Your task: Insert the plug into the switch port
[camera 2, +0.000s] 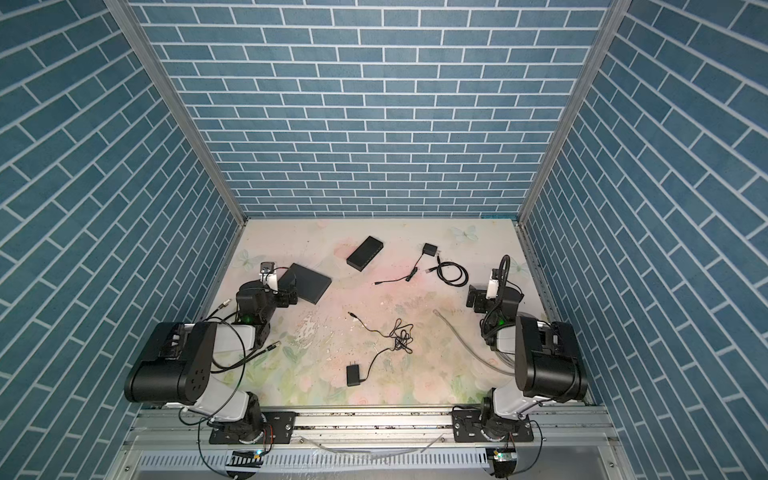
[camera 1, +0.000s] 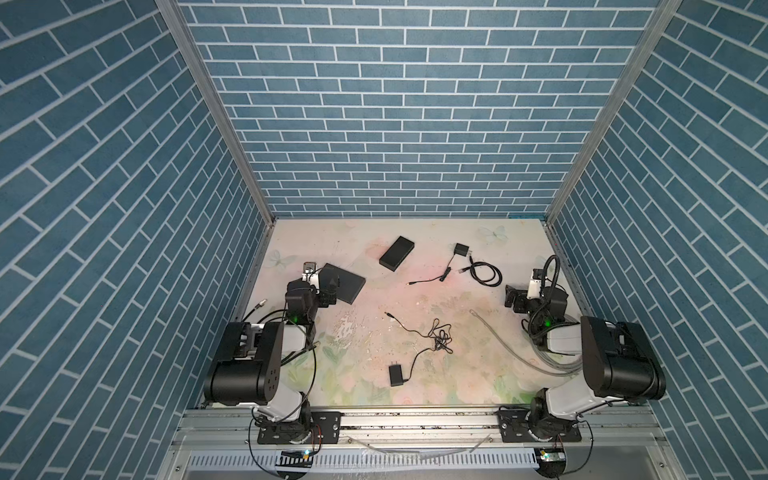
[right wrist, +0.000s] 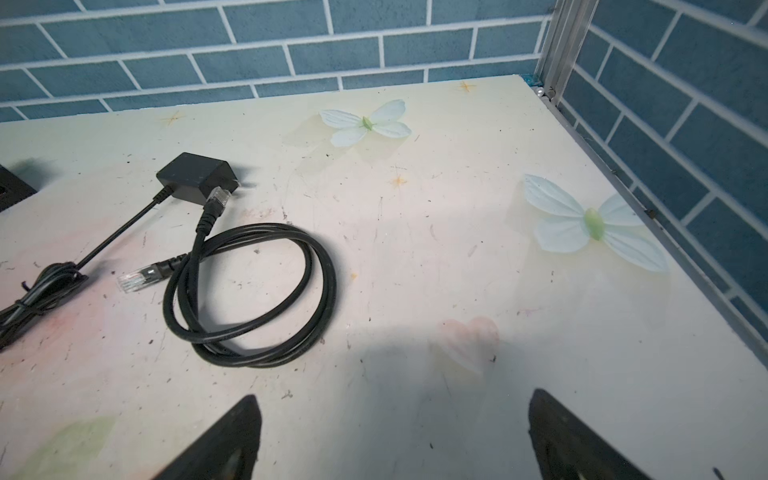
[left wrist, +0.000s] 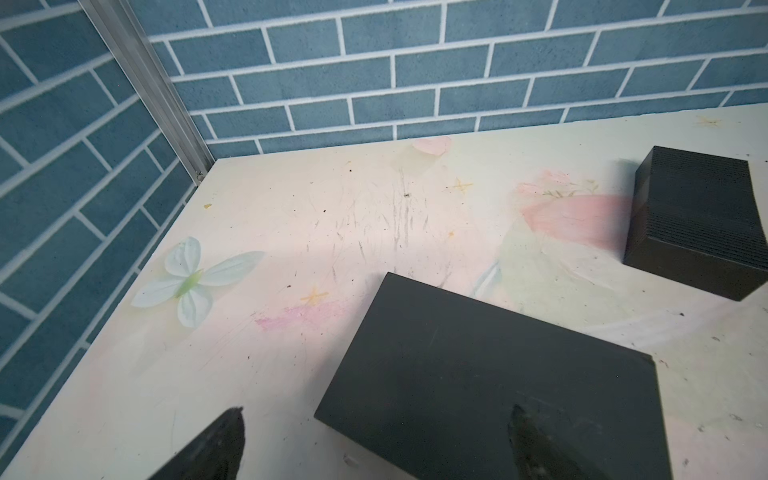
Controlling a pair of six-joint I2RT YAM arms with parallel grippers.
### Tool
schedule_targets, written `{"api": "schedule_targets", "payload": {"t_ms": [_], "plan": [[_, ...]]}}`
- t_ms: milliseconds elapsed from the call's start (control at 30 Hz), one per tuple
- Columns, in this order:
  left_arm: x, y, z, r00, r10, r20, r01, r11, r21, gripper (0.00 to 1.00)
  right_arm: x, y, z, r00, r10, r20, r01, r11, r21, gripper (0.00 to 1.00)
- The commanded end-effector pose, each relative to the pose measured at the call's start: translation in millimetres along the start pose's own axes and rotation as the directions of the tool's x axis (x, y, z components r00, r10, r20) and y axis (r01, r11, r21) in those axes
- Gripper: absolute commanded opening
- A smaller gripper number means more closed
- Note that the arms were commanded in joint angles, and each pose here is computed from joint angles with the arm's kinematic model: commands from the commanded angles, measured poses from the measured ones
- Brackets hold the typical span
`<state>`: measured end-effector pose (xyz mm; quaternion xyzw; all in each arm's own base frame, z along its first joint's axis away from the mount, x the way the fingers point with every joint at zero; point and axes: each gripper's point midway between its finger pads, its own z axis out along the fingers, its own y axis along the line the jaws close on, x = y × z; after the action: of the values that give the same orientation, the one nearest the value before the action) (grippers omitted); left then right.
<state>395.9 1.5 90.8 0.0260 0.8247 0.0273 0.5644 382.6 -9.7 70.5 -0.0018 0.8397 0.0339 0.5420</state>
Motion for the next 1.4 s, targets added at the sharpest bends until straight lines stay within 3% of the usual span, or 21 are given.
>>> {"api": "schedule_targets", "payload": {"t_ms": [0,867,967,1033,1100,1233,1300,1367], "plan": [[-3,-2,-1,1.000,0.006,0.015,-0.006,1.000,0.007,1.00,-21,2,4,0.999,-0.019,0.049,0.019,1.000,-0.007,0.99],[-3,-2,0,1.000,0.001,0.013,-0.001,1.000,0.012,1.00,-21,2,4,0.999,-0.012,0.048,0.012,1.000,-0.009,0.98],[-20,6,-3,0.999,-0.048,-0.018,0.049,0.999,0.025,1.00,-35,-4,1,0.999,0.007,0.045,-0.008,1.000,0.024,0.94],[-36,24,-5,0.994,-0.077,-0.079,0.072,0.995,-0.068,1.00,-51,-11,-5,1.000,0.016,0.004,-0.016,0.997,0.073,0.92],[-51,26,-11,0.996,-0.056,-0.070,0.051,0.996,-0.074,1.00,-68,-13,-13,0.998,0.057,-0.013,-0.055,0.994,0.094,0.90],[-70,56,-25,0.965,-0.251,0.071,0.260,0.938,-0.231,1.00,-84,-8,-19,0.979,0.171,-0.108,-0.162,0.983,0.089,0.89],[-74,50,-23,0.957,-0.285,0.058,0.291,0.940,-0.179,0.98,-83,-8,-20,0.959,0.205,-0.194,-0.186,0.976,0.109,0.87],[-81,34,-17,0.952,-0.306,-0.026,0.301,0.948,-0.104,0.96,-80,-7,-24,0.933,0.226,-0.281,-0.198,0.972,0.125,0.84]]}}
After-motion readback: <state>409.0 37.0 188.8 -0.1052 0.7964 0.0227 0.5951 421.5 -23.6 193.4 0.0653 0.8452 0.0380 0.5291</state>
